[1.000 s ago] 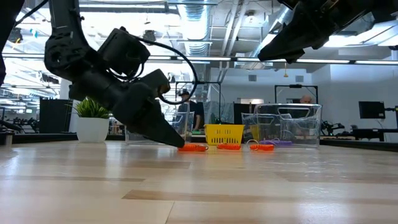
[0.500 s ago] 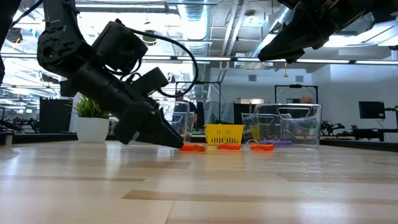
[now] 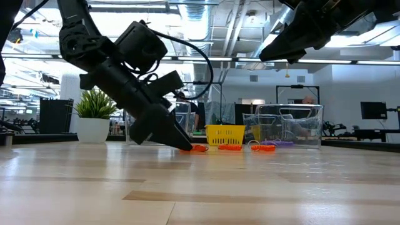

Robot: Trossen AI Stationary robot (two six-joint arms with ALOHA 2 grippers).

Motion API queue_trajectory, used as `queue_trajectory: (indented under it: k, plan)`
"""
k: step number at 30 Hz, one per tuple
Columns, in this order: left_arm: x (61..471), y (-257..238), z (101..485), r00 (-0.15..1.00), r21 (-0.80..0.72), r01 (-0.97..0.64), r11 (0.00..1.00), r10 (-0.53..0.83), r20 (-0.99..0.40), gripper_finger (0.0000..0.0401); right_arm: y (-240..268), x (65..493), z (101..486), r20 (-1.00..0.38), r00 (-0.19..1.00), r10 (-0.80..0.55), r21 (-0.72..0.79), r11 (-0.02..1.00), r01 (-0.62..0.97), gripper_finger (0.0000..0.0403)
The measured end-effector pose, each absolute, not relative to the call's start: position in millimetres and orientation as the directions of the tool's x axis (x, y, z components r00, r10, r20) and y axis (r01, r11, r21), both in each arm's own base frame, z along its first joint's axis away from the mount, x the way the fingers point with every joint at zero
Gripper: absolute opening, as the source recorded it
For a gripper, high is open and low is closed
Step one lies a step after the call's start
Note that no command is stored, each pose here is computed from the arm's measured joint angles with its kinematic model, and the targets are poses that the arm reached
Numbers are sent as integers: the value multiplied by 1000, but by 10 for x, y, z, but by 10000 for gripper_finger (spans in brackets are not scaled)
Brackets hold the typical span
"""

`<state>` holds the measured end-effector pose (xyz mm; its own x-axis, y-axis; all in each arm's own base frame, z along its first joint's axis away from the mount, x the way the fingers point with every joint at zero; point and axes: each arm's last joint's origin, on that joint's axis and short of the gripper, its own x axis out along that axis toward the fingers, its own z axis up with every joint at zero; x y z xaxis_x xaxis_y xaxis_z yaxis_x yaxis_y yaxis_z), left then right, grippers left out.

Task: Sort spring keychains
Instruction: Put the left orange spring keychain into the left transparent bin

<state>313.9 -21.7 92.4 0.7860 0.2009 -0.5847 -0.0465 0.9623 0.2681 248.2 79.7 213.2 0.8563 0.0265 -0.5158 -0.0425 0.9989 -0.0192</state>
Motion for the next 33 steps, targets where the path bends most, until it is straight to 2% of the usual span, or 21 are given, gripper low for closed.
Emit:
queue_trajectory:
  k: [3, 16, 28, 33]
  plan:
    - [3136, -224, 915, 786, 235, -7, 972, 151, -600, 182, 798, 2483, 2132, -516, 856, 27, -19, 999, -43, 66]
    - [3107, -277, 791, 737, 159, 28, 987, 87, -670, 173, 798, 2483, 2133, -515, 857, 27, -19, 999, -43, 66]
    - [3102, -309, 780, 745, 148, 60, 987, 54, -665, 49, 798, 2483, 2132, -516, 856, 27, -19, 999, -43, 66]
    - [3112, -331, 791, 761, 138, 72, 988, 35, -648, 29, 798, 2483, 2133, -516, 856, 27, -19, 999, -43, 66]
